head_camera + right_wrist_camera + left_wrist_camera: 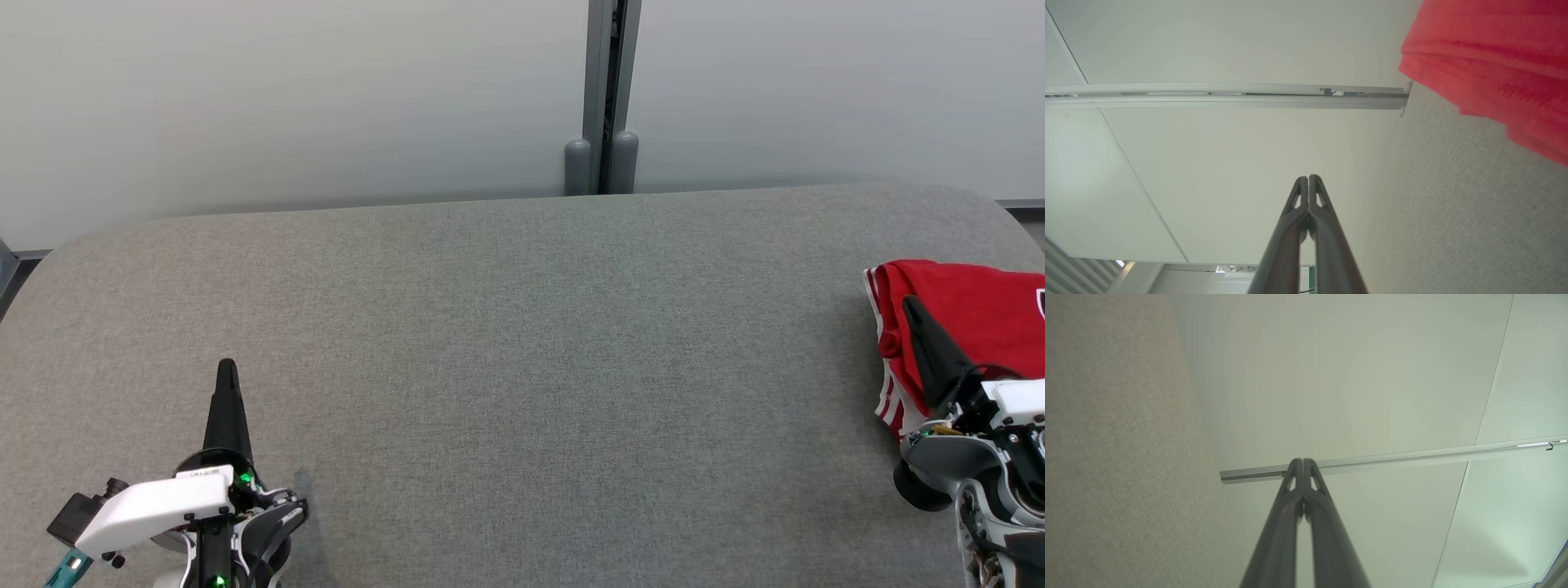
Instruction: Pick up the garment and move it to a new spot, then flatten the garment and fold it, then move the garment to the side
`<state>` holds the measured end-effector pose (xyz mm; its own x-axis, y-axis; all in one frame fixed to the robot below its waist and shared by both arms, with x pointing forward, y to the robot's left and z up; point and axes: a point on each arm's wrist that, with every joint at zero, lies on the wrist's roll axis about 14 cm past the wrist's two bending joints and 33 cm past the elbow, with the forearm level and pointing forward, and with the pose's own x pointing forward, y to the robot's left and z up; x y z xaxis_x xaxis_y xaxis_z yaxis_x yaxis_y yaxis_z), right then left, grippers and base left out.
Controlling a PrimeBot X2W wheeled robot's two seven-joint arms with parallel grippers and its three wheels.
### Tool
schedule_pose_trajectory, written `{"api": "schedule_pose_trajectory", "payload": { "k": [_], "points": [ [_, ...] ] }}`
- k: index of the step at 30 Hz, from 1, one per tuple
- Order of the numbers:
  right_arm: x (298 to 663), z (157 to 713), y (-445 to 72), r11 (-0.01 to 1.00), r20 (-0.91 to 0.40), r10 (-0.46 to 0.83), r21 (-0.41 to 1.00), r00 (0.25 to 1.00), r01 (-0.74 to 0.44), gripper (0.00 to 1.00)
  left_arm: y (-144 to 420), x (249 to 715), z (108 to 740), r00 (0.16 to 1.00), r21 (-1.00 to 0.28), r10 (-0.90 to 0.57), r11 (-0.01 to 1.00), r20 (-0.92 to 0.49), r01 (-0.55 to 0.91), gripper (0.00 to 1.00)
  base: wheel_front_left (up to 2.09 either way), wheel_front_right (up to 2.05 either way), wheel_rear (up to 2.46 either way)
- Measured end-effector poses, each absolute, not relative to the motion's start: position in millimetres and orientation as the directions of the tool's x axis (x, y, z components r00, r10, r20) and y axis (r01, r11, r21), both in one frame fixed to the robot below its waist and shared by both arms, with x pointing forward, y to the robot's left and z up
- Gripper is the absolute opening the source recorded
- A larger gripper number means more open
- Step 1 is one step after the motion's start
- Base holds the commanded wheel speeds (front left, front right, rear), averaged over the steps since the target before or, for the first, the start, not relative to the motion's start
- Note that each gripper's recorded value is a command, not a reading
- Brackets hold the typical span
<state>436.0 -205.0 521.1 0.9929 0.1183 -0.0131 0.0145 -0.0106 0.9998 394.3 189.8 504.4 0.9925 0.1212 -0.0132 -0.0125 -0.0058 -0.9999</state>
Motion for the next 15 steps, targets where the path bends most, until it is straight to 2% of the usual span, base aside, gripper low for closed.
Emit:
{"api": "schedule_pose_trajectory", "payload": {
  "k": [15],
  "points": [
    [435.9, 521.0, -205.0, -0.010, -0.013, 0.118, 1.000, 0.993, 0.015, 0.00, 189.9, 394.3, 504.4, 0.993, -1.000, 0.121, -0.006, -0.013, -0.013, 0.00, 0.00, 0.00, 0.00]
  ]
}}
